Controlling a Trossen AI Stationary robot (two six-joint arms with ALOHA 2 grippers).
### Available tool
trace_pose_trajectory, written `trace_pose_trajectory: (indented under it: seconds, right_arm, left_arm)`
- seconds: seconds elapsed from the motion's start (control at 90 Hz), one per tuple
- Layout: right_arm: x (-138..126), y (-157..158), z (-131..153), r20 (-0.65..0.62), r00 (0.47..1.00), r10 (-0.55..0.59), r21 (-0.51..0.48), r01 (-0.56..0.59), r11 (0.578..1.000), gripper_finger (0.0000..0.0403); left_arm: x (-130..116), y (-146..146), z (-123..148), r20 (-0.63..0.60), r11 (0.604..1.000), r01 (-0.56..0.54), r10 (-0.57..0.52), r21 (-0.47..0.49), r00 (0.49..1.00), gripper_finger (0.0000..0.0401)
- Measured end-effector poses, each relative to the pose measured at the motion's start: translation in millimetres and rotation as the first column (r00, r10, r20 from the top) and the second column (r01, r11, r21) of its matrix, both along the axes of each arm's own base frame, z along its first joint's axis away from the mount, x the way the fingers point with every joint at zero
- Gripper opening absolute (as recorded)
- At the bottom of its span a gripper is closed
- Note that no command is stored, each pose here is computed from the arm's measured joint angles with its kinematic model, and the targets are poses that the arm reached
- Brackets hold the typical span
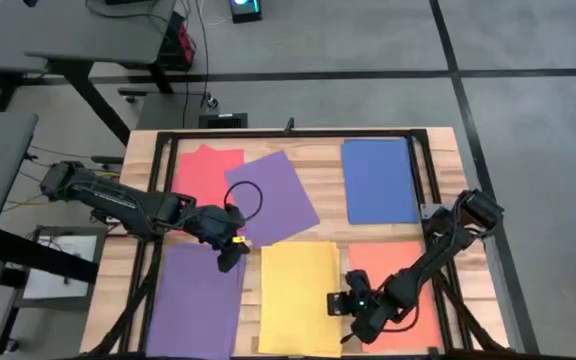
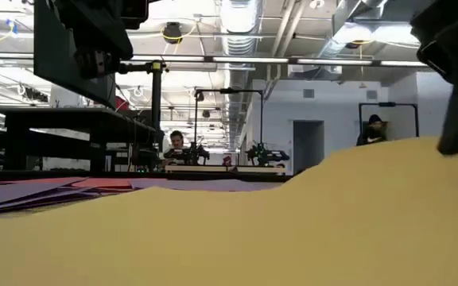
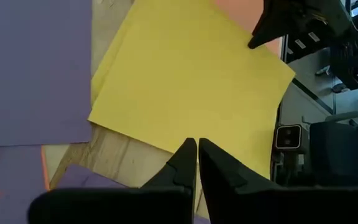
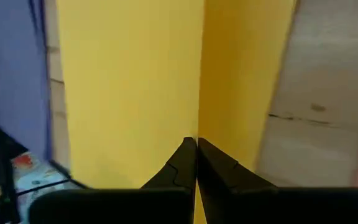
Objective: Organize paper
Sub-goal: Stack the yellow paper on top of the yellow paper
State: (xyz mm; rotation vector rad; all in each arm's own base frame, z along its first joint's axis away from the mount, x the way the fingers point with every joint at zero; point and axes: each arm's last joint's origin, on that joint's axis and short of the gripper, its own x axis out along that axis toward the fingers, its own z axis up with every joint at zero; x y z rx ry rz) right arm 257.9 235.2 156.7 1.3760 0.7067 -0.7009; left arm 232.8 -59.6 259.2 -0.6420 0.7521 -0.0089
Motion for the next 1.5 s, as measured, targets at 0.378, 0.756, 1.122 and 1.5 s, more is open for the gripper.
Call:
trace_pose_trajectory:
  seconds: [0.378, 0.756, 1.122, 1.5]
  right_arm:
    - [-2.1, -0.6, -1.3, -0.034, 0.999, 0.008, 0.002, -0.008, 1.000, 0.0000]
    - [4.9, -8.0, -1.1, -0.030, 0.999, -0.021, 0.003, 0.022, 1.000, 0.0000]
    - [5.3, -4.0, -2.8, -0.035, 0.999, 0.000, 0.035, 0.002, 0.999, 0.0006]
    - [1.1, -2.5, -3.1, -0.067, 0.997, 0.046, 0.020, -0.045, 0.999, 0.0120]
  left_arm:
    - [0.0, 0.1, 0.0, -0.001, 1.000, -0.002, 0.002, -0.001, 1.000, 0.0000]
    - [0.0, 0.0, 0.0, 0.000, 1.000, 0.000, 0.000, 0.001, 1.000, 0.0000]
    - [0.0, 0.1, 0.0, 0.002, 1.000, 0.004, -0.004, 0.007, 1.000, 0.0000]
    - [-0.4, 0.2, -0.5, -0.009, 1.000, -0.007, 0.007, -0.005, 1.000, 0.0000]
